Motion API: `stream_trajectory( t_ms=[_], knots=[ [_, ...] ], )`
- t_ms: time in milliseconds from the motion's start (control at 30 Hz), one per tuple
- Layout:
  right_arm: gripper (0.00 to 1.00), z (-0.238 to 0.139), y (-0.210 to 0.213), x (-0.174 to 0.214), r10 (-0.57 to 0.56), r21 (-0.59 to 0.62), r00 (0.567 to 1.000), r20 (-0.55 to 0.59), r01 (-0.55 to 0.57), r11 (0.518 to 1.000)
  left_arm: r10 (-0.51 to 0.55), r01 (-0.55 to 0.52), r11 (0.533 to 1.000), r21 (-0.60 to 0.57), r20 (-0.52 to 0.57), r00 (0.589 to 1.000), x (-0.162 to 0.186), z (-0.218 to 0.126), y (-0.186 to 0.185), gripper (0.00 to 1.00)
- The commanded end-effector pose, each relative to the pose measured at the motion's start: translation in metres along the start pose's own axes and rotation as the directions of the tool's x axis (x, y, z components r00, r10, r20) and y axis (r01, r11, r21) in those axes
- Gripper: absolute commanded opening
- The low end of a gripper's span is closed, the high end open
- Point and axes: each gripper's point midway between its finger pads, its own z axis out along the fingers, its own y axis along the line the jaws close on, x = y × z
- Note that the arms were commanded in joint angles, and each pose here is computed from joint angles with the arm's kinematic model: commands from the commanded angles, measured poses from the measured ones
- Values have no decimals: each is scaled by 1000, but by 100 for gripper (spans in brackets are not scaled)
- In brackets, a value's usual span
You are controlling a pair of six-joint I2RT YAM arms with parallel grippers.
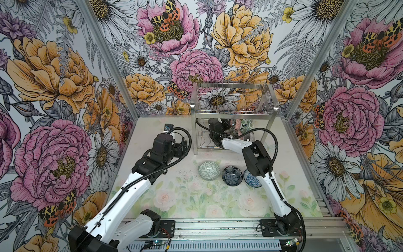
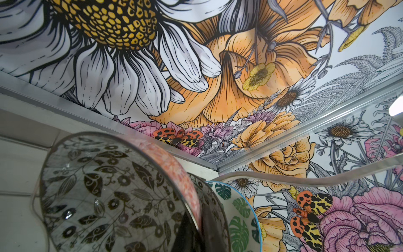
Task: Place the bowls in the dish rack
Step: 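Lower the black-leaf bowl into a rack slot with the right gripper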
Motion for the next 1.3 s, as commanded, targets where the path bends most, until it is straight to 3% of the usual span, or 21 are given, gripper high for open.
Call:
stream_trajectory(
  t_ms=[0,533,900,1267],
  knots=[
    [11,-12,2,-10,-31,-64,999,38,33,997,-12,11,1000,19,35,999,-7,-4,0,99],
    [20,-18,11,-13,-37,-125,998,47,43,991,-16,16,1000,19,36,999,-5,-3,0,99],
    [33,-21,4,-16,-30,-157,999,44,37,987,-19,18,1000,19,34,999,-4,-1,0,99],
    [71,-33,-2,-19,-14,-195,998,67,26,980,-24,24,1000,20,33,999,-3,-1,0,99]
  ],
)
